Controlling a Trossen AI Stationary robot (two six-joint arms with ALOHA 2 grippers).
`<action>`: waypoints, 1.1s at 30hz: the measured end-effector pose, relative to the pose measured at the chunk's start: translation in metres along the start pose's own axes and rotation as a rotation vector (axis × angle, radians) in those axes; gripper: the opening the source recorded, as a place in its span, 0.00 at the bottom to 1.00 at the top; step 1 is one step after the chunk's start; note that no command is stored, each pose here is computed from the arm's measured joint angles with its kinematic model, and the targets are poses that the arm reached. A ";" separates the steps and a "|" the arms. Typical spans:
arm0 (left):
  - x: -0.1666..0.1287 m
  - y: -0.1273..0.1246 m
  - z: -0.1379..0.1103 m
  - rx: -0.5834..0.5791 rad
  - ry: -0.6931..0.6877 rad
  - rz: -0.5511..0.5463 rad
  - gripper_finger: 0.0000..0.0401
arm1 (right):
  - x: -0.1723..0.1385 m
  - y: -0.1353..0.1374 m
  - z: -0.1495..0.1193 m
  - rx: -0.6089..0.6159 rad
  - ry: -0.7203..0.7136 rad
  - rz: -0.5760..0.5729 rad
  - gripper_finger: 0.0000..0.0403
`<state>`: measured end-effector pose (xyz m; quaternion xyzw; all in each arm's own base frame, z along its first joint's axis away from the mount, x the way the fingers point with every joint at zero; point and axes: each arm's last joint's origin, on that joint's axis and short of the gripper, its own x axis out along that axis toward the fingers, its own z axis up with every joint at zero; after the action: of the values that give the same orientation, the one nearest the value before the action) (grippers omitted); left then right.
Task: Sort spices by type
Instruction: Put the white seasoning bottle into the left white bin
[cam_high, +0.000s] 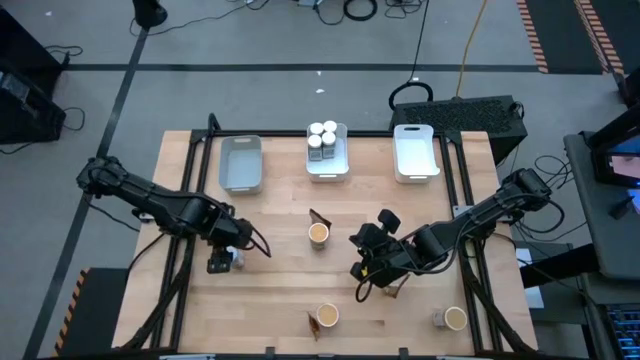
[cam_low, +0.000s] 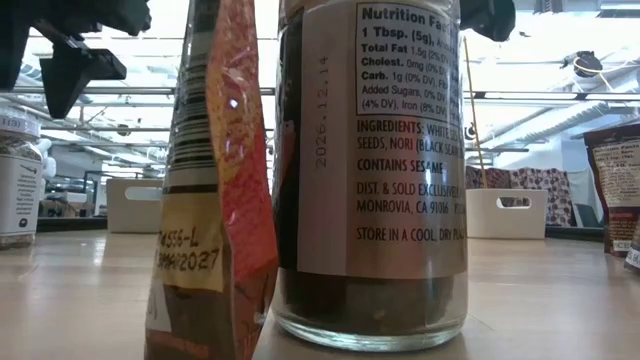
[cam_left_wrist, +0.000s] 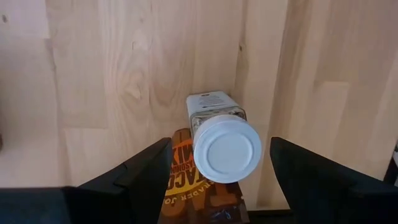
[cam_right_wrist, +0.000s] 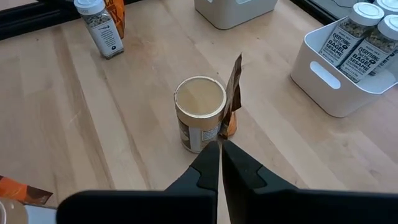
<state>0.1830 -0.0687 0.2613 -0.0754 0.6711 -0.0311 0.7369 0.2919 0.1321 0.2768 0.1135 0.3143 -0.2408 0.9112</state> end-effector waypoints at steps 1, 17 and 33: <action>0.001 0.000 0.001 0.000 0.004 0.002 0.69 | 0.000 0.000 0.000 0.001 0.000 0.000 0.00; 0.022 -0.009 0.010 0.028 0.096 0.021 0.69 | 0.000 0.001 -0.002 -0.023 0.041 0.032 0.00; 0.049 -0.003 0.001 0.020 0.140 0.021 0.69 | 0.000 0.000 -0.002 -0.037 0.046 0.027 0.00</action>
<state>0.1891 -0.0789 0.2142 -0.0587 0.7214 -0.0354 0.6891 0.2907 0.1331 0.2751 0.1064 0.3378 -0.2198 0.9090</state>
